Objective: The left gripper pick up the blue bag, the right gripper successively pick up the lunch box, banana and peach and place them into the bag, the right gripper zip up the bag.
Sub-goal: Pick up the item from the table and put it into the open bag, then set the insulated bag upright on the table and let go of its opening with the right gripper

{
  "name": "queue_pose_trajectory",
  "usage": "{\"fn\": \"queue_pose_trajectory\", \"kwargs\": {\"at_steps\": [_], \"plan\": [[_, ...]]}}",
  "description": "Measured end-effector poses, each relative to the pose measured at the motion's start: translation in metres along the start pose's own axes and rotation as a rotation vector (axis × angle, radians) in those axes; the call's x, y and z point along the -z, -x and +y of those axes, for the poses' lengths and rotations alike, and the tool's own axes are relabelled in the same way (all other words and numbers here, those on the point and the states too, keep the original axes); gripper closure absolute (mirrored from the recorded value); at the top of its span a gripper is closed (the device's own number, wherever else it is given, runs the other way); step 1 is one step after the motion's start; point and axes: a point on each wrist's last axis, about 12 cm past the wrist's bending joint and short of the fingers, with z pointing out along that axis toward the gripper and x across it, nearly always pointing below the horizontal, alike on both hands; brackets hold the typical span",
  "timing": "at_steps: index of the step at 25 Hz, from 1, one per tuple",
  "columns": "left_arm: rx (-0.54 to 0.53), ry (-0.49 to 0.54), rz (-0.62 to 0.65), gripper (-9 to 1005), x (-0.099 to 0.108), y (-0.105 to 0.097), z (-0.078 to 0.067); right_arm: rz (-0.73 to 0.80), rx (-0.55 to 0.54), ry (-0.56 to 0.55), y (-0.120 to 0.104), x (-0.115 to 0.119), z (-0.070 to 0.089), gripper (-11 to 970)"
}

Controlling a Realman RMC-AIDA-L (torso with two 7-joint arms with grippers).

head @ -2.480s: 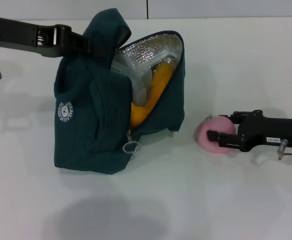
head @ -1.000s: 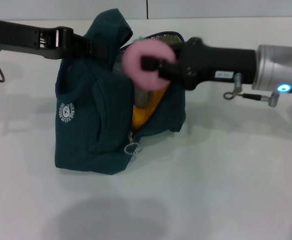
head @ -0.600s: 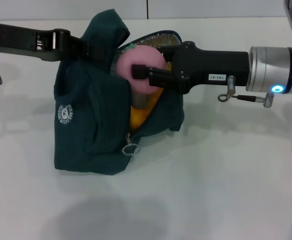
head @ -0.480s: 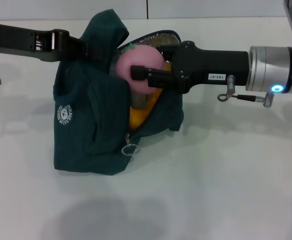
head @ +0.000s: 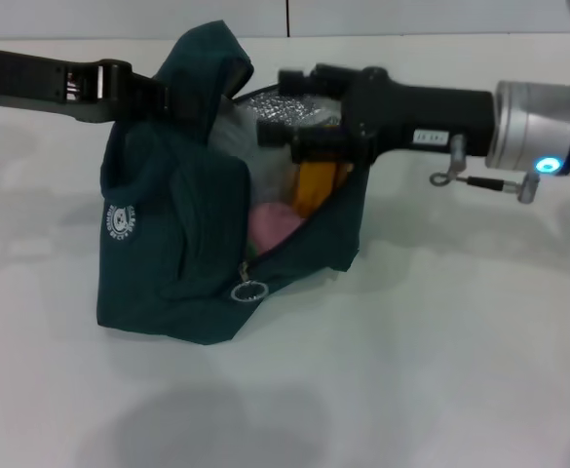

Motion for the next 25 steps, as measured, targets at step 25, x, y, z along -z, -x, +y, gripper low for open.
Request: {"fn": "queue_pose_trajectory", "kwargs": {"at_steps": [25], "plan": [[0.005, -0.024, 0.015, 952, -0.009, -0.001, 0.0, -0.171, -0.793, -0.301, -0.075, 0.066, 0.003, 161]]}}
